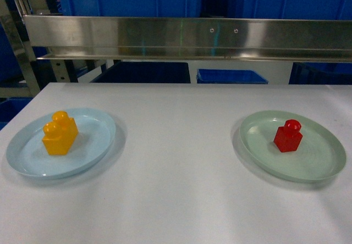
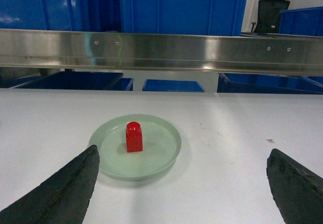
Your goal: Sort and place red and yellow blocks in left bins
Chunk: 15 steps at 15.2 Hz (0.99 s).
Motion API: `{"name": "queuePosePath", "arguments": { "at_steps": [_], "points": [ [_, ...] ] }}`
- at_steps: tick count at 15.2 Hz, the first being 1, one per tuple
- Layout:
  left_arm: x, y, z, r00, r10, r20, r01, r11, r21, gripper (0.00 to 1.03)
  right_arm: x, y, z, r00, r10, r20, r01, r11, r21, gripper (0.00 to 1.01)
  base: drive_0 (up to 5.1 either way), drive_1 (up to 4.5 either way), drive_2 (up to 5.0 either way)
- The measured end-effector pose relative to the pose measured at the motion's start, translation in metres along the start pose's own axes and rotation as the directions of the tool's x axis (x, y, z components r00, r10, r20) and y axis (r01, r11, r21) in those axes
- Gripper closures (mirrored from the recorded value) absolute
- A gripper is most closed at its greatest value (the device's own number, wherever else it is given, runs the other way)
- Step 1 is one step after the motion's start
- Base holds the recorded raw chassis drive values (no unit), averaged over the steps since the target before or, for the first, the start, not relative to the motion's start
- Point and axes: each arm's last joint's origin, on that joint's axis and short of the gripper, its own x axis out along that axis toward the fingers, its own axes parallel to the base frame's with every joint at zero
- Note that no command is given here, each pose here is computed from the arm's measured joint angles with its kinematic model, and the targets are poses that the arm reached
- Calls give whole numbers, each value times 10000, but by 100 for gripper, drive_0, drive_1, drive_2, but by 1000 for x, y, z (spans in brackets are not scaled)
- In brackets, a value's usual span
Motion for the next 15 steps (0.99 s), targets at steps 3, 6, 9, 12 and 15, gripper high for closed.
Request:
{"name": "queuePosePath", "arguments": {
  "at_steps": [3, 6, 9, 12, 15],
  "points": [
    [7, 5, 2, 9999, 156, 50, -156, 9999, 5, 5, 7, 0, 3, 10000, -16, 80, 16, 10000, -34, 3, 0, 0, 0],
    [20, 15, 23, 9999, 126, 64, -125, 9999, -110, 5, 23, -1, 32, 9999, 33, 122, -33, 10000, 13, 3, 0, 0, 0],
    [39, 26, 55, 9999, -50, -129, 42, 9980, -629, 5, 40, 1, 64, 9990, 430, 73, -430, 9991, 31, 3, 0, 0, 0],
    [75, 28, 74, 9929, -790, -884, 704, 9928, -964, 5, 72, 14, 65, 9882, 1270, -854, -1302, 9909, -334, 3, 0, 0, 0],
    [105, 27, 60, 9683, -1146, -2220, 904, 9891, -1165, 5, 104, 19, 55, 9741, 1481, -1708, -1561, 9871, -346, 3, 0, 0, 0]
  ]
}}
